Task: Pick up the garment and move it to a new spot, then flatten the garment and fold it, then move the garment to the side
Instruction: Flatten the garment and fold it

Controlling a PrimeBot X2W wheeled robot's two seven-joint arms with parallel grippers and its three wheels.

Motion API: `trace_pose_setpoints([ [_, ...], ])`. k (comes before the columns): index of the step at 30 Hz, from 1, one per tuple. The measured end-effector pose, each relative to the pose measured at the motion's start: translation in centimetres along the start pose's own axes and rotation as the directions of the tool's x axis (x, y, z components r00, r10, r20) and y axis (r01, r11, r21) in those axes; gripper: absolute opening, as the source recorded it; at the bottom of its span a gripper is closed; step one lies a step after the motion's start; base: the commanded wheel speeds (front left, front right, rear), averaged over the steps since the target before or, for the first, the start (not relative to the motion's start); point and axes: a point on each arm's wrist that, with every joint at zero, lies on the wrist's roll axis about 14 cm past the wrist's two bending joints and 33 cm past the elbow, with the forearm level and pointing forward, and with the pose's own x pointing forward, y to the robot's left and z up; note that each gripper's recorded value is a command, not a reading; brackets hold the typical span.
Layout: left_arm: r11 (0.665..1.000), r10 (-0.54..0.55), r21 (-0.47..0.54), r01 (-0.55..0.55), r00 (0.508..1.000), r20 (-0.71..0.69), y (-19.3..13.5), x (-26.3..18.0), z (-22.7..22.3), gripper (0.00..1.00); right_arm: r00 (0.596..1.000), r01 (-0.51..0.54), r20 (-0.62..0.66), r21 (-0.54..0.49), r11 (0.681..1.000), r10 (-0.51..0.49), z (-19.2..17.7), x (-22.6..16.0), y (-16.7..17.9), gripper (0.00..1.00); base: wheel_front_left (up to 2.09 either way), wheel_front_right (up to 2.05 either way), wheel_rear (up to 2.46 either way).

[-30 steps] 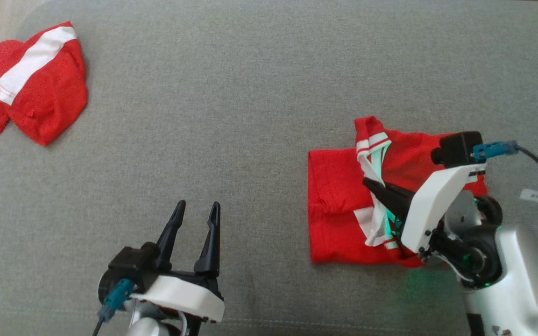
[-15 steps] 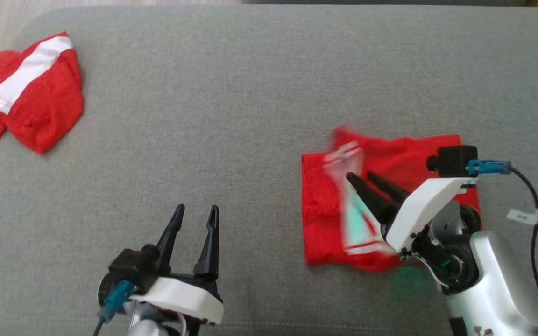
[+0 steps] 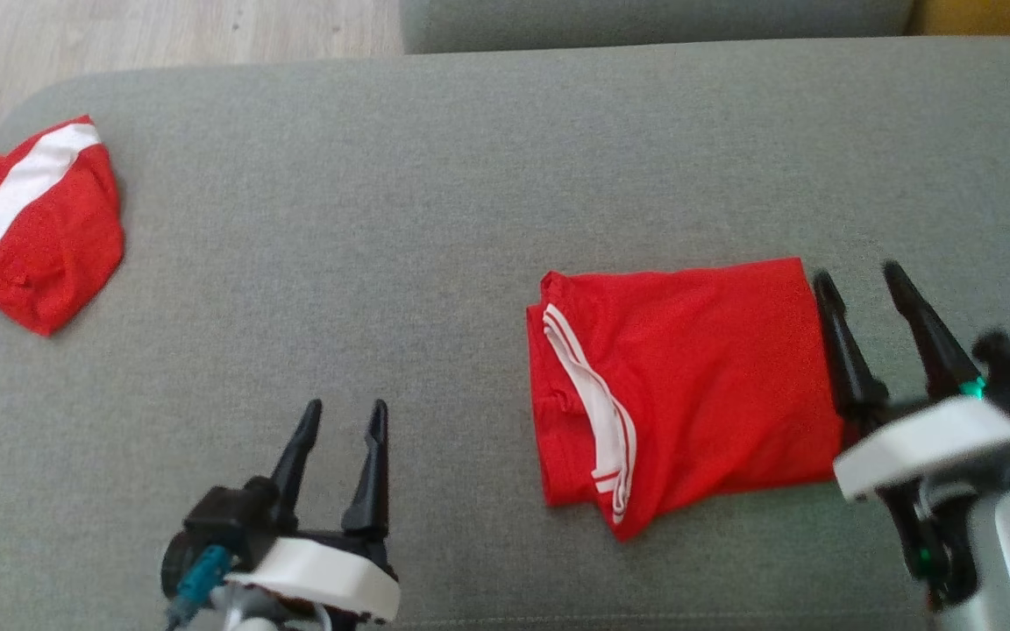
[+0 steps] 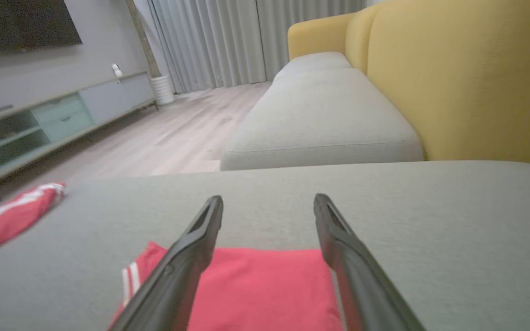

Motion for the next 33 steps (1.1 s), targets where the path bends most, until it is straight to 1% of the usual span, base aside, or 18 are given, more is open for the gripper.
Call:
trace_pose_setpoints([
  [2, 1.0, 0.005, 0.007, -0.006, 1.0, 0.021, 0.2, 0.1, 0.6, 1.0, 0.999, 0.044, 0.008, -0.076, 0.996, -0.043, -0.9, -1.2, -1.5, 1.0, 0.0, 0.0, 0.0],
  [4, 1.0, 0.007, 0.02, -0.008, 0.999, 0.038, 0.4, 0.1, 1.2, 1.0, 0.997, 0.081, 0.022, -0.116, 0.99, -0.079, -1.5, -2.1, -2.7, 1.0, 0.0, 0.0, 0.0],
  [7, 0.999, -0.003, 0.033, 0.001, 0.999, 0.055, 0.2, -0.3, 1.6, 1.0, 0.992, 0.123, 0.059, -0.15, 0.981, -0.115, -1.9, -3.4, -3.8, 1.0, 0.0, 0.0, 0.0],
  [10, 0.999, 0.02, 0.047, -0.023, 0.998, 0.063, 0.9, -1.3, 1.8, 1.0, 0.983, 0.168, 0.1, -0.17, 0.971, -0.153, -2.1, -5.0, -4.8, 1.0, 0.0, 0.0, 0.0],
  [15, 0.997, 0.046, 0.06, -0.049, 0.998, 0.054, 1.8, -3.4, 1.3, 1.0, 0.98, 0.19, 0.088, -0.187, 0.964, -0.176, -3.5, -6.9, -5.0, 1.0, 0.0, 0.0, 0.0],
  [19, 0.995, 0.053, 0.083, -0.058, 0.997, 0.06, 2.4, -4.4, 1.4, 1.0, 0.98, 0.195, 0.084, -0.175, 0.965, -0.183, -4.0, -7.6, -4.6, 1.0, 0.0, 0.0, 0.0],
  [23, 0.991, 0.089, 0.092, -0.096, 0.993, 0.072, 3.5, -5.3, 1.6, 1.0, 0.98, 0.199, 0.062, -0.167, 0.966, -0.191, -4.8, -8.6, -4.4, 1.0, 0.0, 0.0, 0.0],
  [33, 0.988, 0.119, 0.091, -0.126, 0.99, 0.082, 4.3, -6.1, 1.7, 1.0, 0.982, 0.185, 0.057, -0.15, 0.971, -0.178, -5.3, -8.9, -3.5, 1.0, 0.0, 0.0, 0.0],
])
